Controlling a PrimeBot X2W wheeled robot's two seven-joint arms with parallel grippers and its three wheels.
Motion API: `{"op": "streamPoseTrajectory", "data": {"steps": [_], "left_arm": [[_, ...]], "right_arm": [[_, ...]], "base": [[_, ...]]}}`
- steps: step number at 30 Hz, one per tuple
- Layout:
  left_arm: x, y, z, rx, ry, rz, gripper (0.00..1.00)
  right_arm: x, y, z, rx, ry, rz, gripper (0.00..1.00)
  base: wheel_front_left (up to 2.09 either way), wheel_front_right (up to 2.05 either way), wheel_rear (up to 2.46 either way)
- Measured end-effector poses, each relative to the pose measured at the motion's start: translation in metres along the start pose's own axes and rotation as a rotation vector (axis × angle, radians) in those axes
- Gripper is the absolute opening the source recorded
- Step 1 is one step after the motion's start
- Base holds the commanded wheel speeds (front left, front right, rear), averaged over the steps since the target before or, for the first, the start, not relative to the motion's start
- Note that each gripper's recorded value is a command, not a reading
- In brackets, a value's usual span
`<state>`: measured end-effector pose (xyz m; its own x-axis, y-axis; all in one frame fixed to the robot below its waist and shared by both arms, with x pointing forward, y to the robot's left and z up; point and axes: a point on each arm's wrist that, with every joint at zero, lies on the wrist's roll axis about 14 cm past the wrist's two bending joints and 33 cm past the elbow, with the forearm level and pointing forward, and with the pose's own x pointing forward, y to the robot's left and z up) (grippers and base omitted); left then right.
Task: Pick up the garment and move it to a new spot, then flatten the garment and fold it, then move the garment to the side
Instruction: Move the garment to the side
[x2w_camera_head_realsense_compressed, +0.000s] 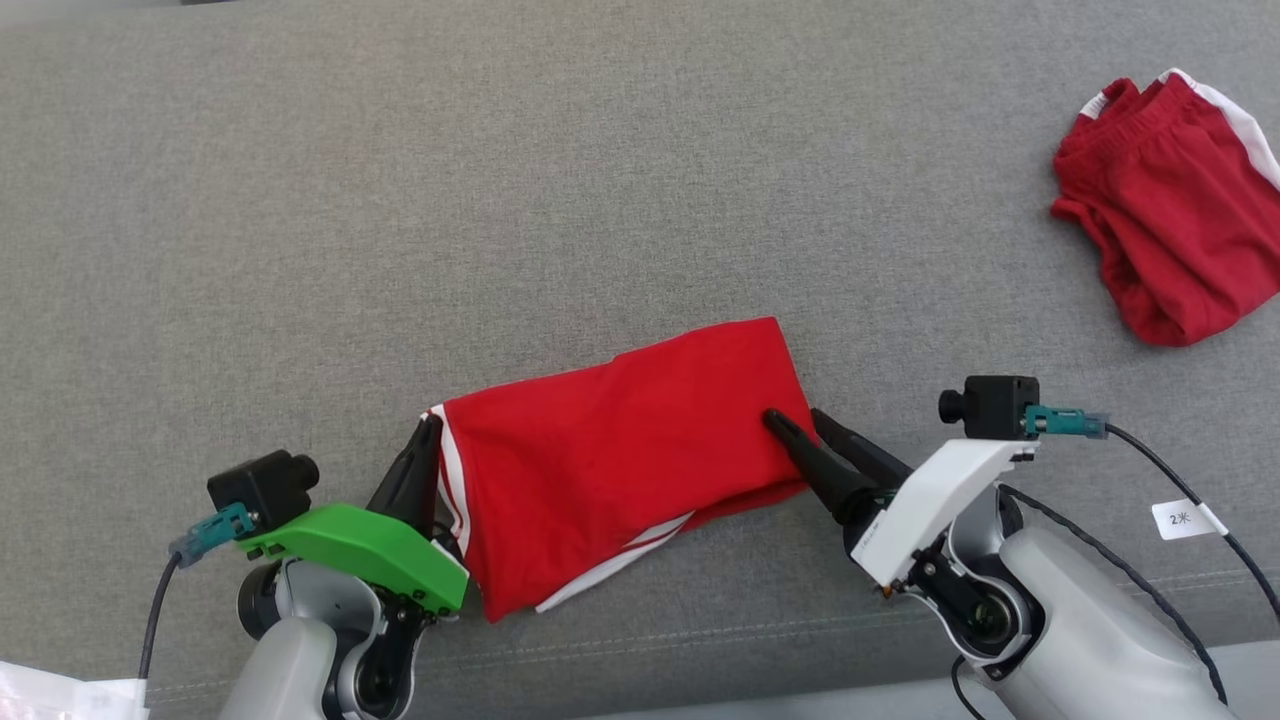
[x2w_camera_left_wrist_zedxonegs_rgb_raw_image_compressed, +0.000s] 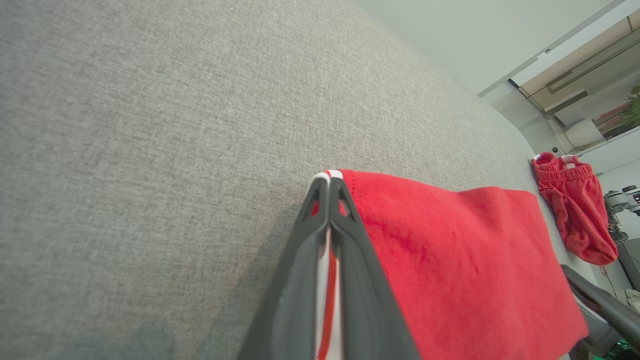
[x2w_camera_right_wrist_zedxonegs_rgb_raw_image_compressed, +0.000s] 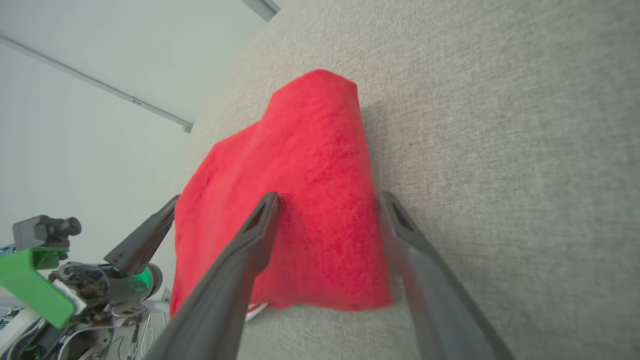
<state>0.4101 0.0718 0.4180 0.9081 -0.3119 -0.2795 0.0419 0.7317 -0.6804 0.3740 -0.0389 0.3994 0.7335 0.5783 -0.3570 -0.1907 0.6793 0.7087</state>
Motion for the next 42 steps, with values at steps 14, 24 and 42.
{"op": "streamPoseTrajectory", "data": {"steps": [14, 24, 42], "left_arm": [[-0.002, 0.003, -0.002, -0.005, -0.005, 0.006, 0.00], [-0.001, 0.004, -0.005, -0.006, -0.001, 0.012, 0.00], [0.004, 0.002, -0.006, 0.002, 0.004, 0.003, 0.00]], "right_arm": [[0.006, 0.000, -0.010, 0.090, 0.037, -0.006, 0.00], [0.003, -0.012, -0.005, 0.069, 0.042, -0.031, 0.36], [0.010, 0.011, -0.010, 0.321, 0.077, 0.035, 1.00]], "base": [[0.00, 0.00, 0.00], [0.00, 0.00, 0.00], [0.00, 0.00, 0.00]]}}
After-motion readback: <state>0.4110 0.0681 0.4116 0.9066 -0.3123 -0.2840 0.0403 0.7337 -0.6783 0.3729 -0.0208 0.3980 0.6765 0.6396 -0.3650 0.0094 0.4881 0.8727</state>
